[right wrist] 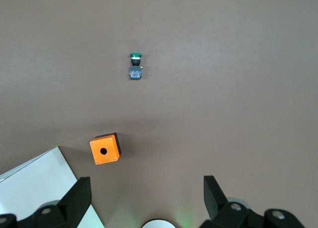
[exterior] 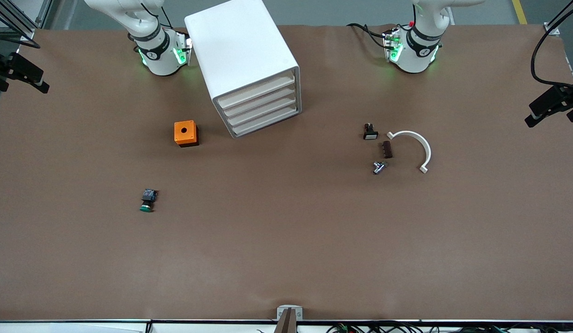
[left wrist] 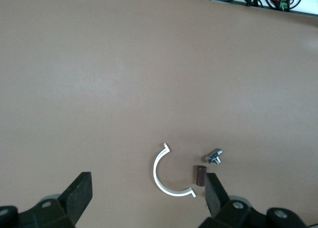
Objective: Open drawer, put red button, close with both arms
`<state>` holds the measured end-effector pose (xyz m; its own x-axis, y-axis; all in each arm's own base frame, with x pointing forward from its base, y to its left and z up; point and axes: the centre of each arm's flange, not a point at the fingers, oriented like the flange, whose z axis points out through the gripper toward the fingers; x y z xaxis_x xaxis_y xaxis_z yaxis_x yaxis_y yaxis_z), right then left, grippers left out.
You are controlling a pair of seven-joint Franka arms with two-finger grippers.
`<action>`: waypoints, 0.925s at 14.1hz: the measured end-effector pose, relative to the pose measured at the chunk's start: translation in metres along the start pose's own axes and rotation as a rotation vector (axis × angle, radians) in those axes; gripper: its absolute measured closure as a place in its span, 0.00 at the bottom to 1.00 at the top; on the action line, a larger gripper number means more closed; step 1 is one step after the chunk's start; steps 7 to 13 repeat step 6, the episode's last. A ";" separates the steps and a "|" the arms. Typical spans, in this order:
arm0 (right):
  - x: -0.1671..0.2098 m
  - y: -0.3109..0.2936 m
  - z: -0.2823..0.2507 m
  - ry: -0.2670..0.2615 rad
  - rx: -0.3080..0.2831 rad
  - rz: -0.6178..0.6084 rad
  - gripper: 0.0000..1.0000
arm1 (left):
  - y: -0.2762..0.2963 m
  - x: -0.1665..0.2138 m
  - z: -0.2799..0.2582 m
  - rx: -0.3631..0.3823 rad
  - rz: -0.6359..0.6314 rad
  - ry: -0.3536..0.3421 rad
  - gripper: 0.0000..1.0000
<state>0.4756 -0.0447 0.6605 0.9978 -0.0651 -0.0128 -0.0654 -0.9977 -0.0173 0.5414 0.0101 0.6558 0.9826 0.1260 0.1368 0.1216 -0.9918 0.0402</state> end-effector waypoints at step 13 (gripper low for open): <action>0.000 0.000 0.000 0.000 0.000 -0.001 0.00 | 0.004 -0.001 -0.001 0.001 0.007 -0.012 0.00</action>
